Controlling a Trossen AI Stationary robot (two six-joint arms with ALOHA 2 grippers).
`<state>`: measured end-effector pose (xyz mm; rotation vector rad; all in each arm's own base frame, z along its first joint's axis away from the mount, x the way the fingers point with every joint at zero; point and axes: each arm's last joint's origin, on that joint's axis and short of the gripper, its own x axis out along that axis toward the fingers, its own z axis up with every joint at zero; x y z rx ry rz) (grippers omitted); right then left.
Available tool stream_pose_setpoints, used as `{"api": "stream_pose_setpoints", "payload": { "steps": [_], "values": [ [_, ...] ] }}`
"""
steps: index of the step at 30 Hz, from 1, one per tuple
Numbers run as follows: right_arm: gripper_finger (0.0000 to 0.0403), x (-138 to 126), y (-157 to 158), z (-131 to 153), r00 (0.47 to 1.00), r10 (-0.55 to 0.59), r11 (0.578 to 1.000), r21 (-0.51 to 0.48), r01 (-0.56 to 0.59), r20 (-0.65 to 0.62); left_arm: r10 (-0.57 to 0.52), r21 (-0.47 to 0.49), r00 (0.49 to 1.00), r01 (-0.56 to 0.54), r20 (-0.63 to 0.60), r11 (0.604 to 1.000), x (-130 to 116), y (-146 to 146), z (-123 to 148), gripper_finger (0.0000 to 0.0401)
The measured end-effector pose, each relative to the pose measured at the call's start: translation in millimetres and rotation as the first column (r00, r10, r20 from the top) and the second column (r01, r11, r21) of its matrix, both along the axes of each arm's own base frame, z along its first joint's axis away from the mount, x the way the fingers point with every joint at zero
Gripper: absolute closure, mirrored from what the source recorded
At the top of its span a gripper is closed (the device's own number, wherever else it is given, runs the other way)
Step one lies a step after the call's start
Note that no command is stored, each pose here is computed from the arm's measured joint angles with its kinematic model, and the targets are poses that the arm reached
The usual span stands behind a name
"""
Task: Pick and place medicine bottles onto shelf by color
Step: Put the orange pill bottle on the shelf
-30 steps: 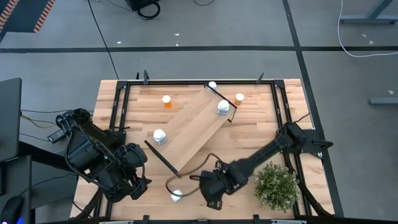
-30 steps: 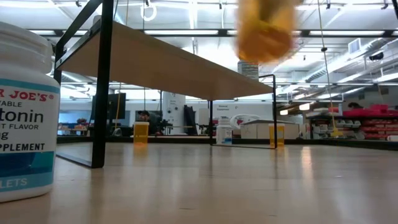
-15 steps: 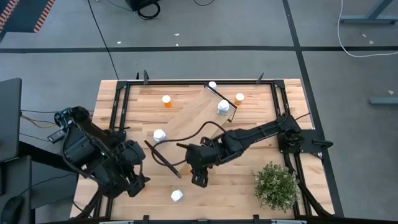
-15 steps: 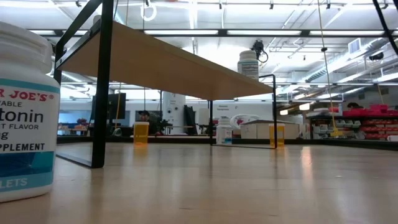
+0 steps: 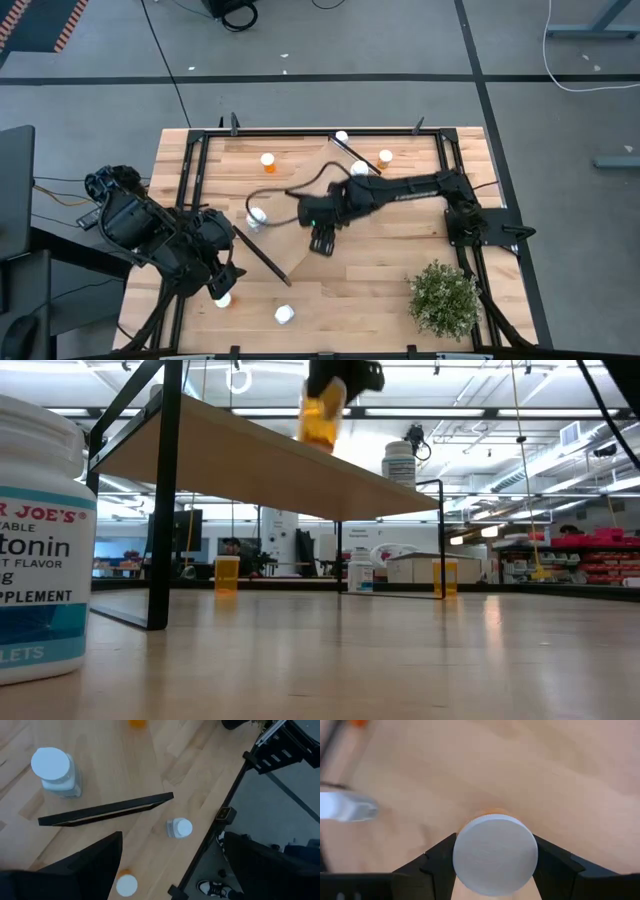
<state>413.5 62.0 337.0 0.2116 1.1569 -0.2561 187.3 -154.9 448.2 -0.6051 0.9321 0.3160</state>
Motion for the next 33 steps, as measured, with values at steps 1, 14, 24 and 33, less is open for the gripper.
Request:
{"api": "stream_pose_setpoints", "payload": {
  "steps": [1, 14, 24, 33],
  "values": [
    [0.0177, 0, -7, 0, 1.0, -0.006, 1.0, -0.006, 0.006, -0.011, -0.001, 0.0, 1.0, 0.001, 0.0, 1.0, 0, 0, 0, 0.0049],
    [0.0177, -24, -74, 8, 0.976, -0.111, 0.994, -0.008, 0.112, -0.187, -0.002, 0.0, 1.0, 0.002, 0.0, 1.0, 0, 0, 0, 0.0049],
    [0.0177, -38, -100, 25, 0.972, -0.183, 0.983, -0.004, 0.185, -0.145, -0.013, 0.023, 1.0, 0.013, 0.008, 1.0, 0, 0, 0, 0.0049],
    [0.0177, -34, -86, 25, 0.977, -0.18, 0.981, 0.046, 0.186, -0.116, -0.016, 0.027, 1.0, 0.015, 0.009, 1.0, 0, 0, 0, 0.0049]
  ]
}}
